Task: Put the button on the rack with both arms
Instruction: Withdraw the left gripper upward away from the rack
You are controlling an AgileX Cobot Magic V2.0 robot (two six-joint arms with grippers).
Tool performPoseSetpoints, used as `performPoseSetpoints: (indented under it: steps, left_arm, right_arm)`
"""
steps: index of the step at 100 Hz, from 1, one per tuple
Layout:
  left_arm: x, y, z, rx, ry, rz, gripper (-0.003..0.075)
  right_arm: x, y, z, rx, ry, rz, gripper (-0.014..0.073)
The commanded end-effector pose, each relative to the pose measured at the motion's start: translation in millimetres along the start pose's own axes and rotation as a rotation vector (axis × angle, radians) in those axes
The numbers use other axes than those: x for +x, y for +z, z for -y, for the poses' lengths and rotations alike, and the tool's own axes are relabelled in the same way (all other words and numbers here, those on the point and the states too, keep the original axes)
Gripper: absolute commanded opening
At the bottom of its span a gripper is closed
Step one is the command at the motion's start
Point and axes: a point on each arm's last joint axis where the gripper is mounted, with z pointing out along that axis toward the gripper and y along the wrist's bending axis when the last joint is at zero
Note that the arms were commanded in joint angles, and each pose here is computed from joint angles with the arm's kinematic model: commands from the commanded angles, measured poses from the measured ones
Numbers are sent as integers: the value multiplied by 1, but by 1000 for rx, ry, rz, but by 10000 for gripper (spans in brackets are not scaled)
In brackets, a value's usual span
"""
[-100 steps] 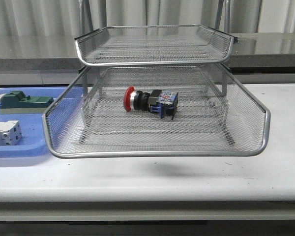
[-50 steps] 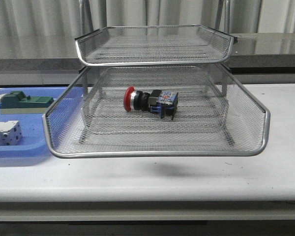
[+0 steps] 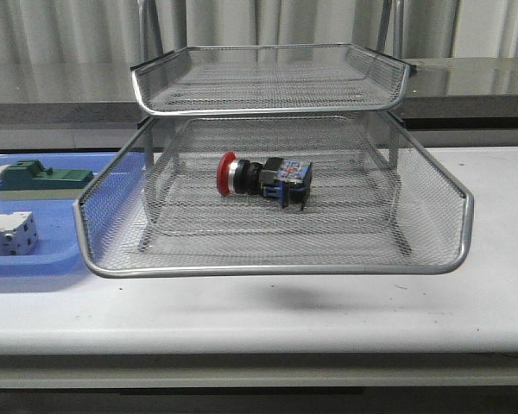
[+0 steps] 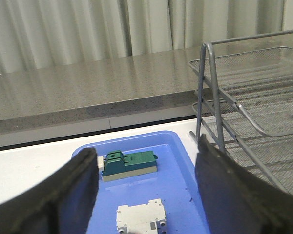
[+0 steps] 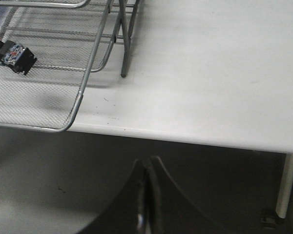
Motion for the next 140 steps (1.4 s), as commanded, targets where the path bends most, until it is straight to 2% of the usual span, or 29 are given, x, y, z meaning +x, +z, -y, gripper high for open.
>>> performPoseSetpoints:
  steps: [1,9,16,40,71,103,115,140]
  left_arm:
    - [-16,0,-5,-42,-24,92,419]
    - [-16,0,-5,-42,-24,92,396]
    - [-16,0,-5,-42,-24,92,332]
    - [-16,0,-5,-42,-24,92,-21]
    - [-16,0,-5,-42,-24,92,-20]
    - [-16,0,-5,-42,-24,92,-20]
    - [-16,0,-5,-42,-24,92,-20]
    - [-16,0,-5,-42,-24,92,-20]
  right_arm:
    - [-12,-5,0,11,-1,79,-69]
    - [-12,-5,0,11,-1,79,-69]
    - [-12,-5,0,11,-1,79,-69]
    - [-12,-5,0,11,-1,79,-69]
    - [-14,-5,0,13,-1,98,-69]
    - [-37,-2,-6,-93,105,286,-69]
    - [-47,19,-9,-164,109,218,-69]
    - [-59,78,-19,-392,-69,27,-69]
